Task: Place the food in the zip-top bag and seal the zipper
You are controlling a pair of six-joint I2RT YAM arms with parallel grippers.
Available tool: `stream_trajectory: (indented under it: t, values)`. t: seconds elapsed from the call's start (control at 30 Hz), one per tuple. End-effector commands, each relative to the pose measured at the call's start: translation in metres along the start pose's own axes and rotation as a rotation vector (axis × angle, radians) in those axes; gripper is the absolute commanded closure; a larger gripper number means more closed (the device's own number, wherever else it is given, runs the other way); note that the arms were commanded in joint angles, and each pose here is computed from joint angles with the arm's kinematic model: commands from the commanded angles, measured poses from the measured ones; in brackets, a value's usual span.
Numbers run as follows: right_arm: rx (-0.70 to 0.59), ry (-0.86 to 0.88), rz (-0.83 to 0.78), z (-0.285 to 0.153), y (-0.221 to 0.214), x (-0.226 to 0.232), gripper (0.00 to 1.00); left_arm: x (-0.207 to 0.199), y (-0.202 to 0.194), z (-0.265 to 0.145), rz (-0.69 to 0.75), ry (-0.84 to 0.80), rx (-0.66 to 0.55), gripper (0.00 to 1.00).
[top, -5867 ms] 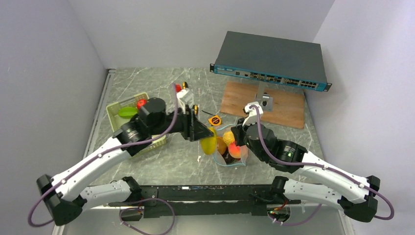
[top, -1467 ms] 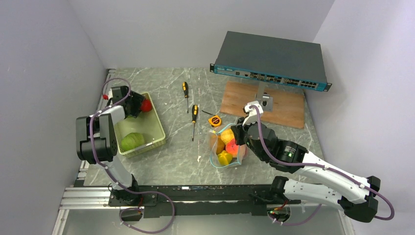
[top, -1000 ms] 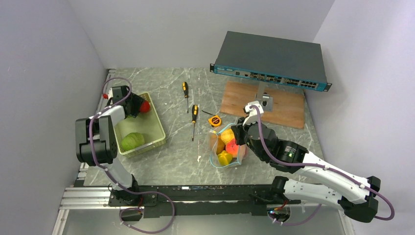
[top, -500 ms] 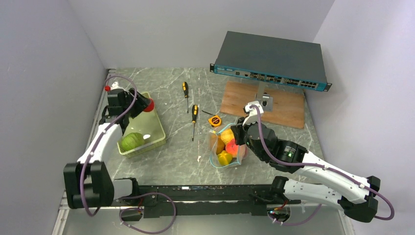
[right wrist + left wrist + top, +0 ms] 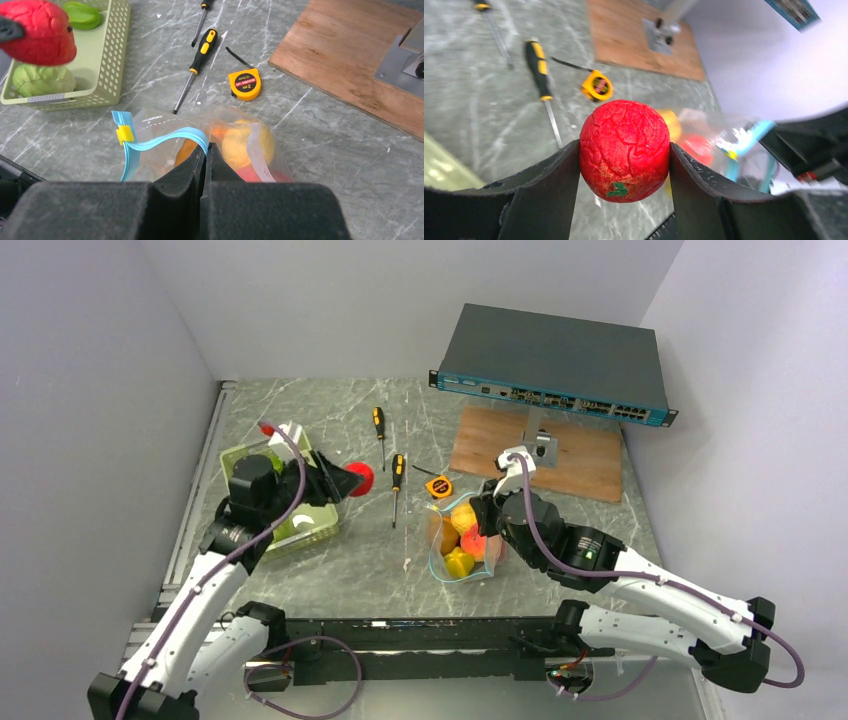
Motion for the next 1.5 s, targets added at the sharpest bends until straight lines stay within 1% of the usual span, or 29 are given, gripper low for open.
stream_trajectory:
  t: [0.0,0.13,0.23,0.33,0.47,0.6,0.7,0.87,1.03,1.1,1.17,1.2,1.23,1.33,1.47]
  values:
    - [-0.076,0.027,0.061,-0.004,0.027,0.007,1.00,-0.036,-0.023,-0.008,0.025,-0.188,0.060,0.71]
    - [-0.072,0.028,0.059,-0.004,0.028,0.008,1.00,-0.066,-0.045,-0.012,0.036,-0.321,0.131,0.71]
    - [-0.074,0.027,0.060,-0.005,0.028,0.007,1.00,-0.096,-0.056,-0.017,0.079,-0.432,0.152,0.71]
    - [-0.075,0.022,0.058,-0.005,0.029,0.007,1.00,-0.124,-0.067,-0.023,0.153,-0.501,0.179,0.71]
    - [-0.079,0.022,0.067,-0.006,0.030,0.006,1.00,-0.142,-0.087,-0.018,0.280,-0.469,0.229,0.70]
    - [-0.078,0.027,0.070,-0.007,0.031,0.007,1.00,-0.152,-0.110,-0.005,0.354,-0.418,0.320,0.70]
    - [-0.076,0.025,0.070,-0.008,0.030,0.006,1.00,-0.159,-0.124,0.006,0.391,-0.378,0.348,0.68]
    - [-0.084,0.032,0.076,-0.011,0.031,0.005,1.00,-0.159,-0.137,0.023,0.387,-0.317,0.367,0.58]
    - [-0.086,0.035,0.079,-0.011,0.032,0.005,1.00,-0.160,-0.135,0.031,0.392,-0.275,0.360,0.32]
    - [-0.086,0.036,0.080,-0.011,0.032,0.005,1.00,-0.161,-0.136,0.033,0.389,-0.271,0.362,0.24]
    - [-0.086,0.039,0.079,-0.011,0.033,0.006,1.00,-0.163,-0.136,0.036,0.387,-0.265,0.369,0.21]
    - [-0.086,0.039,0.079,-0.011,0.033,0.006,1.00,-0.164,-0.136,0.037,0.385,-0.262,0.371,0.14]
    - [-0.086,0.040,0.078,-0.011,0.033,0.007,1.00,-0.165,-0.136,0.037,0.382,-0.259,0.373,0.11]
    - [-0.086,0.039,0.078,-0.011,0.034,0.007,1.00,-0.166,-0.136,0.038,0.379,-0.253,0.379,0.09]
    - [-0.084,0.039,0.078,-0.010,0.033,0.007,1.00,-0.164,-0.127,0.031,0.380,-0.230,0.345,0.12]
Point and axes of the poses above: each gripper's point midway between its finger pads, its own z axis out along the fingers, its own x axis along the line the jaws close on, y = z × x, the point moved 5 cm from there along -z, back along the fingers, and after that the axes turned 7 degrees about -z, right-handed, at the moved point
